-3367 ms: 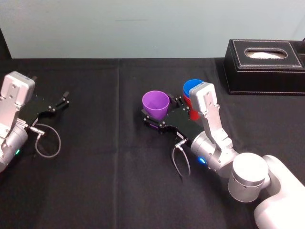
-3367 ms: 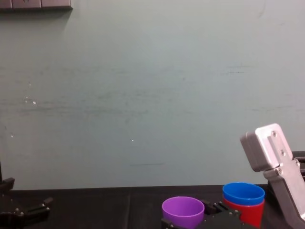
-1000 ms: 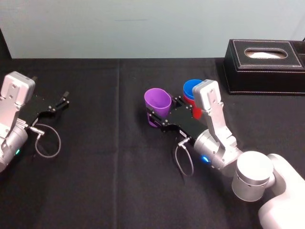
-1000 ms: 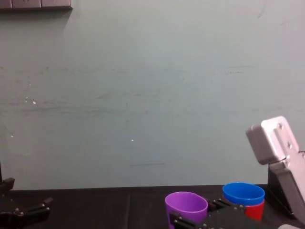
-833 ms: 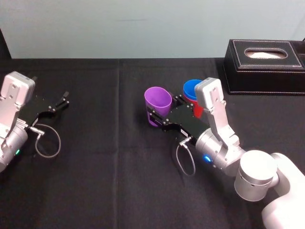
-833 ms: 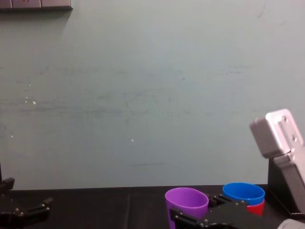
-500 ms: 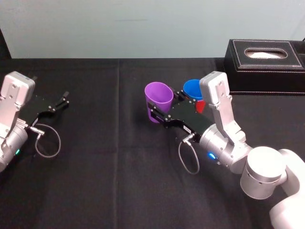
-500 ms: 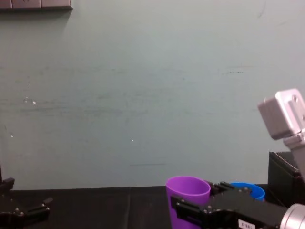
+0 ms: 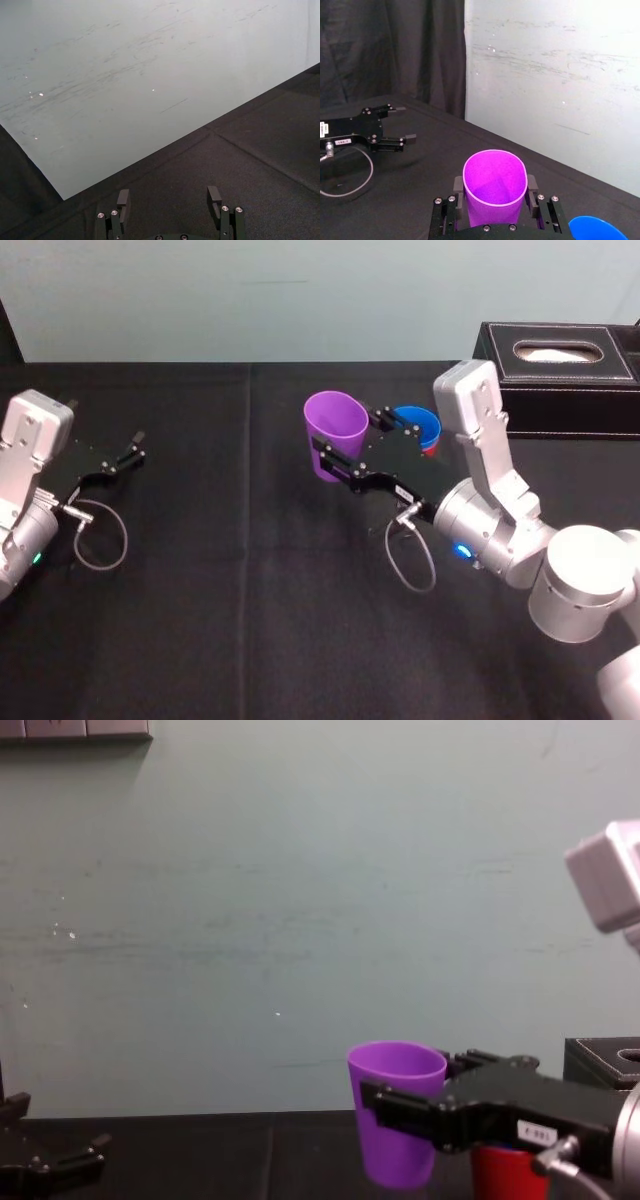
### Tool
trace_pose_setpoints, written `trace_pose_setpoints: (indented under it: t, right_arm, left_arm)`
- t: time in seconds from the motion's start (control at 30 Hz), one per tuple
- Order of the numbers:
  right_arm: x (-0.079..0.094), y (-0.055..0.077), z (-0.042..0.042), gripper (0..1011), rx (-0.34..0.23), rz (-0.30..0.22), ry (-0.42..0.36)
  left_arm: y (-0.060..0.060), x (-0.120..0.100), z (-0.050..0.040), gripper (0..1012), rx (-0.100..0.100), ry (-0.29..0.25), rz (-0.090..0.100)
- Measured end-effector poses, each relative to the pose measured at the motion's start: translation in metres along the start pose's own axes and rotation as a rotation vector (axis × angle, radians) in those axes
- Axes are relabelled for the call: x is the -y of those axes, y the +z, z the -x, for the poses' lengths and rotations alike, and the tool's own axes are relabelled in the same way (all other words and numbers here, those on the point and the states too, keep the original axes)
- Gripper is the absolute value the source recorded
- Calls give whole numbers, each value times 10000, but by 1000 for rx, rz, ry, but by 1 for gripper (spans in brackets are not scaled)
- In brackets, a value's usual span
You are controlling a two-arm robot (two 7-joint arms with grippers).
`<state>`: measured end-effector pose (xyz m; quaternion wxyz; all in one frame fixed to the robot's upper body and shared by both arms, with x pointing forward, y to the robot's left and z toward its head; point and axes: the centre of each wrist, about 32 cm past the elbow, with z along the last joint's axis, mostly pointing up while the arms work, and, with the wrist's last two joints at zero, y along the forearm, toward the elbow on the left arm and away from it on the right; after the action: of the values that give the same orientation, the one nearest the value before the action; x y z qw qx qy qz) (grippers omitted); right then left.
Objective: Stack the three plastic cups sequentially using one hand.
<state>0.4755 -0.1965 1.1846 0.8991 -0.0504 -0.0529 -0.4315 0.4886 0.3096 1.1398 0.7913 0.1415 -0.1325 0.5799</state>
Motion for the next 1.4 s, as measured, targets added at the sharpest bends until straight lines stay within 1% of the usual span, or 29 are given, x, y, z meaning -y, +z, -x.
trace_pose_setpoints:
  t: [0.03, 0.07, 0.17, 0.33, 0.43, 0.47, 0.5, 0.57, 0.67, 0.7, 0.8, 0.83, 0.87, 0.9, 1.07, 1.13, 1.2, 1.4]
  right_arm:
    - [7, 22, -9, 720, 2, 1, 1]
    - [18, 73, -28, 720, 5, 1, 4]
    - [34, 149, -68, 720, 11, 2, 10]
    - [66, 319, -172, 719, 23, 0, 13]
    - [80, 369, -208, 720, 26, -1, 9]
    - [92, 402, -236, 719, 27, -2, 5]
    - [92, 402, -236, 719, 27, -2, 5]
    - [121, 451, -299, 720, 29, 0, -6]
    - [141, 468, -344, 720, 32, 1, -13]
    - [157, 478, -381, 720, 33, 2, -20]
    - [183, 478, -444, 720, 28, 5, -33]
    - [201, 471, -490, 720, 22, 8, -43]
    - [210, 466, -513, 720, 18, 8, -49]
    - [228, 456, -561, 720, 11, 10, -61]
    - [276, 417, -689, 719, -6, 17, -95]
    - [280, 408, -701, 720, -7, 18, -98]
    - [291, 375, -735, 720, -11, 23, -106]
    - [288, 307, -784, 720, -20, 34, -121]
  left_arm:
    - [0, 0, 0, 1005, 0, 0, 0]
    - [0, 0, 0, 1005, 0, 0, 0]
    - [0, 0, 0, 1004, 0, 0, 0]
    - [0, 0, 0, 1005, 0, 0, 0]
    - [0, 0, 0, 1005, 0, 0, 0]
    - [0, 0, 0, 1005, 0, 0, 0]
    - [0, 0, 0, 1005, 0, 0, 0]
    - [0, 0, 0, 1005, 0, 0, 0]
    - [0, 0, 0, 1005, 0, 0, 0]
    - [0, 0, 0, 1005, 0, 0, 0]
    - [0, 0, 0, 1005, 0, 0, 0]
    - [0, 0, 0, 1005, 0, 0, 0]
    - [0, 0, -1, 1005, 0, 0, 0]
    - [0, 0, 0, 1005, 0, 0, 0]
    - [0, 0, 0, 1004, 0, 0, 0]
    - [0, 0, 0, 1005, 0, 0, 0]
    - [0, 0, 0, 1005, 0, 0, 0]
    - [0, 0, 0, 1005, 0, 0, 0]
